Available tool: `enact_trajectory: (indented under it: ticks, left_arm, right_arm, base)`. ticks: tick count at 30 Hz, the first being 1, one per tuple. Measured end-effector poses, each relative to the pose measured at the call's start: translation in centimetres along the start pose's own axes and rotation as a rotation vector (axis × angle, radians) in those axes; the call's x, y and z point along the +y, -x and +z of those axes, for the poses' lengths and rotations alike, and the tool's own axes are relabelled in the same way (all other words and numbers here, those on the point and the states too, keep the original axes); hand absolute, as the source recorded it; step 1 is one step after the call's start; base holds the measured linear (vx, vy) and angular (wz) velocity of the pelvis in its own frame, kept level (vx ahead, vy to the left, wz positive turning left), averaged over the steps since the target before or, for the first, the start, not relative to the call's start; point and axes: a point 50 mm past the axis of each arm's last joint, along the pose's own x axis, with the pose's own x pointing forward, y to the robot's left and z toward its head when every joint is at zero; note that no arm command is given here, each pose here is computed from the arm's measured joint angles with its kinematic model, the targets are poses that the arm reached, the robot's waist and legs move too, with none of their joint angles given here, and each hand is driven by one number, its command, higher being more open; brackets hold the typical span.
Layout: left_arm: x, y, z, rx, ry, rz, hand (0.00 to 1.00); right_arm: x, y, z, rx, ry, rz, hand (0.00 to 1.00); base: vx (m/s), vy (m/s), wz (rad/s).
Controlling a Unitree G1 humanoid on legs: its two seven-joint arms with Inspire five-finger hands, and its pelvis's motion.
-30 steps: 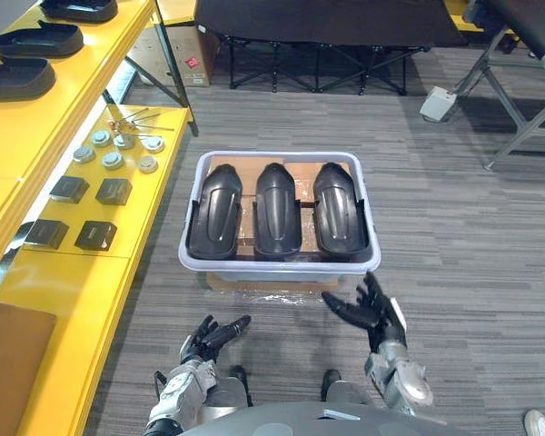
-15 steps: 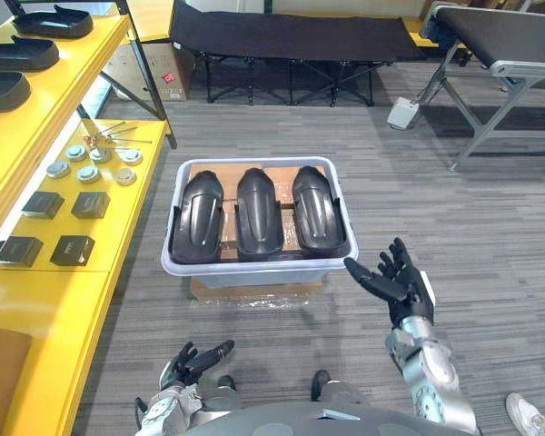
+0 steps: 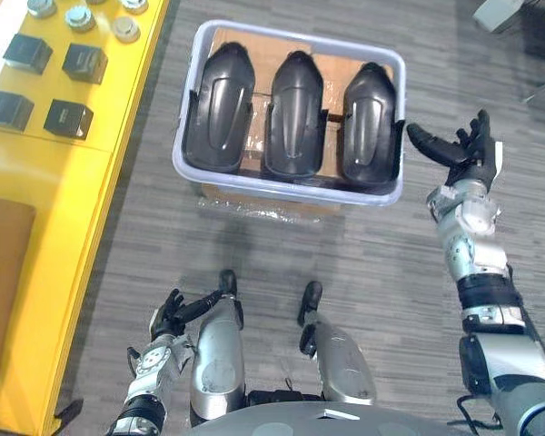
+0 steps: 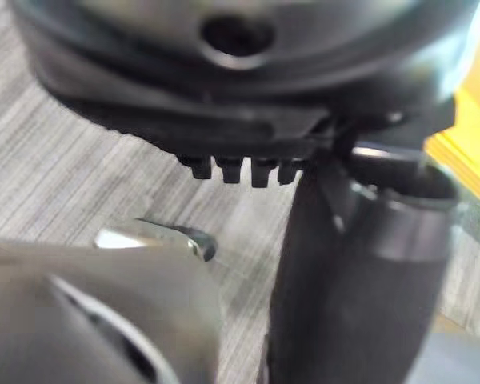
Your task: Walk over and take three plastic housings, then place them on the shelf
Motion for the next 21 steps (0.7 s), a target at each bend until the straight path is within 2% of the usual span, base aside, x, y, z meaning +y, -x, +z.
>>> enact_trajectory:
  ticks: [6, 11, 18, 21]
  left_arm:
    - [-0.6, -0.1, -0.2, 0.010, -0.022, -0.025, 1.00]
    - [-1.1, -0.1, -0.3, 0.002, -0.034, -0.054, 1.00]
    - [-2.7, -0.2, -0.2, -0.004, -0.047, -0.103, 1.00]
    - [-4.5, -0.5, 0.2, -0.008, -0.061, -0.161, 1.00]
  right_arm:
    - [-1.5, -2.3, 2.8, -0.033, 0.082, -0.046, 1.00]
    - [-1.9, -3.6, 3.9, 0.013, 0.142, -0.049, 1.00]
    - [-2.7, -4.9, 4.4, 0.113, 0.245, -0.028, 1.00]
    - [-4.5, -5.2, 5.1, 0.151, 0.310, -0.062, 1.00]
  base:
    - [0.00, 0.002, 0.03]
    - [-0.01, 0.002, 0.01]
    - [-0.03, 0.008, 0.07]
    - [-0.05, 0.012, 0.17]
